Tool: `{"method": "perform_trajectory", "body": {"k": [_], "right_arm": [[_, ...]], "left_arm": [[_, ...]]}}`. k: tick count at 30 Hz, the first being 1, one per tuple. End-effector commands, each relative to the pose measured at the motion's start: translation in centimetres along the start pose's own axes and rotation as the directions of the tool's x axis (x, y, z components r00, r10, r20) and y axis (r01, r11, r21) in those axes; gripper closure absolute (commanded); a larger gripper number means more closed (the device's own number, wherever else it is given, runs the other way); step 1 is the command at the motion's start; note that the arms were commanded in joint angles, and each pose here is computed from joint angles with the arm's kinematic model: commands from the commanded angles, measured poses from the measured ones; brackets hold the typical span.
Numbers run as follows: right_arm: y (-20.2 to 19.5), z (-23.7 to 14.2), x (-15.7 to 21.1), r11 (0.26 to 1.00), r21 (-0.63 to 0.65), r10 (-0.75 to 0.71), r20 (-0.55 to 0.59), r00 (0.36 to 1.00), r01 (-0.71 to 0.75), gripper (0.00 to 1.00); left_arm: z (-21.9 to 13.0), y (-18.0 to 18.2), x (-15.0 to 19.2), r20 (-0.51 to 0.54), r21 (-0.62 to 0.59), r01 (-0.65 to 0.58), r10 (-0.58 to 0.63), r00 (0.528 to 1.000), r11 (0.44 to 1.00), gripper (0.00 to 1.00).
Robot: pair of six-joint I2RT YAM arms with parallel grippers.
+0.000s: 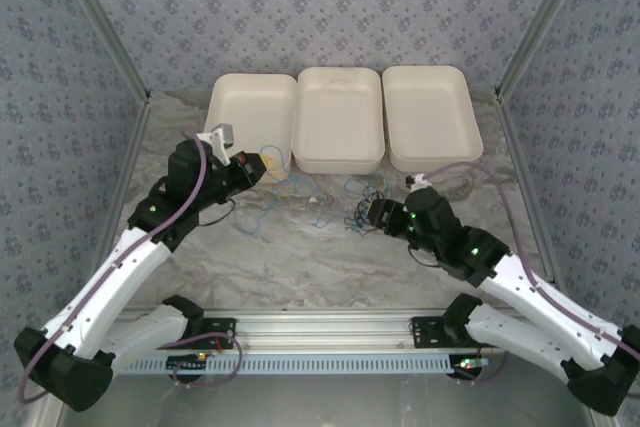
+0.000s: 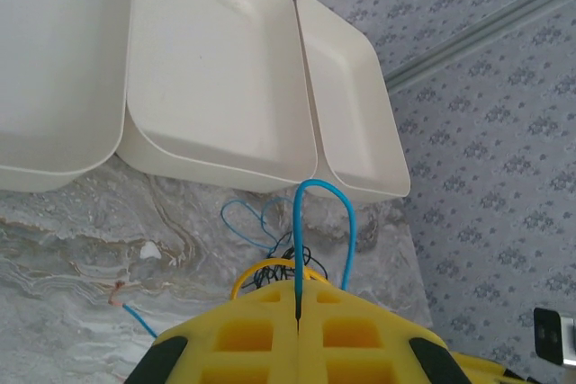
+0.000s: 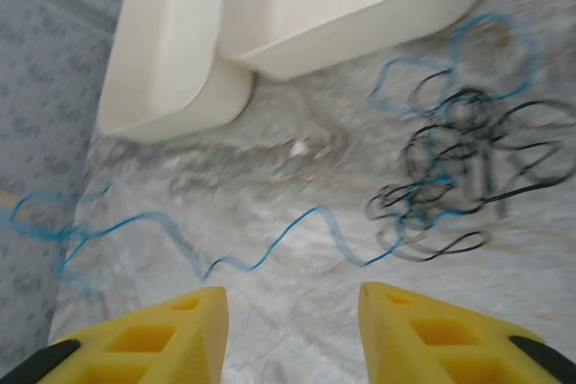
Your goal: Untangle the cables
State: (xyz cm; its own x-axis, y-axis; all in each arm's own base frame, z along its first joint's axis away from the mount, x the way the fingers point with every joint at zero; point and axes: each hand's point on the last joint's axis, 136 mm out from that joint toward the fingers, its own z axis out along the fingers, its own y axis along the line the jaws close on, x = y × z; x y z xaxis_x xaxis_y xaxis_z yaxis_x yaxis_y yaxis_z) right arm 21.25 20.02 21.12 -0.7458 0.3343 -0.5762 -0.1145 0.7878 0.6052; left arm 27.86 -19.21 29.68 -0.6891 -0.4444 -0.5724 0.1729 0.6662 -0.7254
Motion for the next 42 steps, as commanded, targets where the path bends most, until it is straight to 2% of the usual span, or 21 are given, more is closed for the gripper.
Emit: {"method": "perform_trajectory", "body": {"k": [1,3,6,8,12,16,18,20,23,28,33,34,36,38,39,42], "right_arm": [[4.4,1.5,1.8,0.989,-0.128,-0.066,0.016,0.998,0.068,0.56],[7.0,2.4,3.7,0.971,-0.199,-0.132,0.017,0.991,0.132,0.5],[9.8,4.1,6.0,0.948,-0.238,-0.215,0.014,0.977,0.212,0.41],[11.2,5.3,7.0,0.933,-0.248,-0.261,0.025,0.965,0.259,0.4],[12.2,7.8,7.4,0.918,-0.185,-0.344,0.07,0.936,0.351,0.38],[11.0,9.3,6.1,0.894,-0.017,-0.441,0.137,0.887,0.447,0.28],[10.5,10.1,6.0,0.87,0.034,-0.491,0.134,0.86,0.492,0.22],[10.1,11.5,6.3,0.861,0.041,-0.509,0.109,0.854,0.508,0.21],[10.6,13.2,6.8,0.86,0.01,-0.509,0.109,0.854,0.511,0.26],[10.3,14.4,5.6,0.868,0.057,-0.496,0.123,0.859,0.493,0.29],[10.5,15.1,4.6,0.883,0.04,-0.469,0.134,0.873,0.468,0.46],[10.6,15.2,4.6,0.884,0.036,-0.466,0.134,0.875,0.465,0.52],[10.8,15.3,4.8,0.885,0.023,-0.464,0.127,0.877,0.465,0.69],[10.8,15.2,5.1,0.886,0.019,-0.462,0.122,0.878,0.463,0.93],[10.7,15.0,5.1,0.886,0.022,-0.462,0.121,0.879,0.463,1.0],[10.2,13.8,5.6,0.89,0.01,-0.454,0.114,0.884,0.456,1.0]], "left_arm": [[0.3,-1.0,-0.1,0.012,0.039,0.0,0.0,1.0,0.999,1.0],[0.5,-1.0,0.1,0.011,0.037,0.004,-0.005,1.0,0.999,1.0],[0.6,-1.1,0.3,0.008,0.037,0.015,-0.015,1.0,0.999,1.0],[0.8,-1.3,0.5,0.002,0.039,0.018,-0.018,1.0,0.999,1.0],[0.8,-1.6,0.8,-0.006,0.045,0.023,-0.023,1.0,0.999,1.0],[0.6,-1.9,1.0,-0.013,0.049,0.024,-0.024,1.0,0.999,1.0],[0.7,-2.2,1.2,-0.02,0.054,0.023,-0.022,1.0,0.998,1.0],[0.7,-2.5,1.4,-0.024,0.06,0.018,-0.017,1.0,0.998,1.0],[0.8,-2.7,1.7,-0.028,0.061,0.014,-0.012,1.0,0.998,1.0],[0.8,-2.5,1.7,-0.029,0.052,0.014,-0.013,0.999,0.999,1.0],[0.9,-2.4,1.6,-0.023,0.046,0.017,-0.016,1.0,0.999,1.0],[0.9,-2.4,1.5,-0.021,0.043,0.014,-0.013,1.0,0.999,1.0],[1.1,-2.3,1.4,-0.018,0.034,0.011,-0.011,1.0,0.999,1.0],[1.2,-2.1,1.1,-0.008,0.018,0.009,-0.009,1.0,1.0,1.0],[1.3,-2.0,1.0,-0.004,0.008,0.008,-0.008,1.0,1.0,1.0],[1.5,-1.9,0.1,0.01,-0.021,-0.006,0.006,1.0,1.0,1.0]]}}
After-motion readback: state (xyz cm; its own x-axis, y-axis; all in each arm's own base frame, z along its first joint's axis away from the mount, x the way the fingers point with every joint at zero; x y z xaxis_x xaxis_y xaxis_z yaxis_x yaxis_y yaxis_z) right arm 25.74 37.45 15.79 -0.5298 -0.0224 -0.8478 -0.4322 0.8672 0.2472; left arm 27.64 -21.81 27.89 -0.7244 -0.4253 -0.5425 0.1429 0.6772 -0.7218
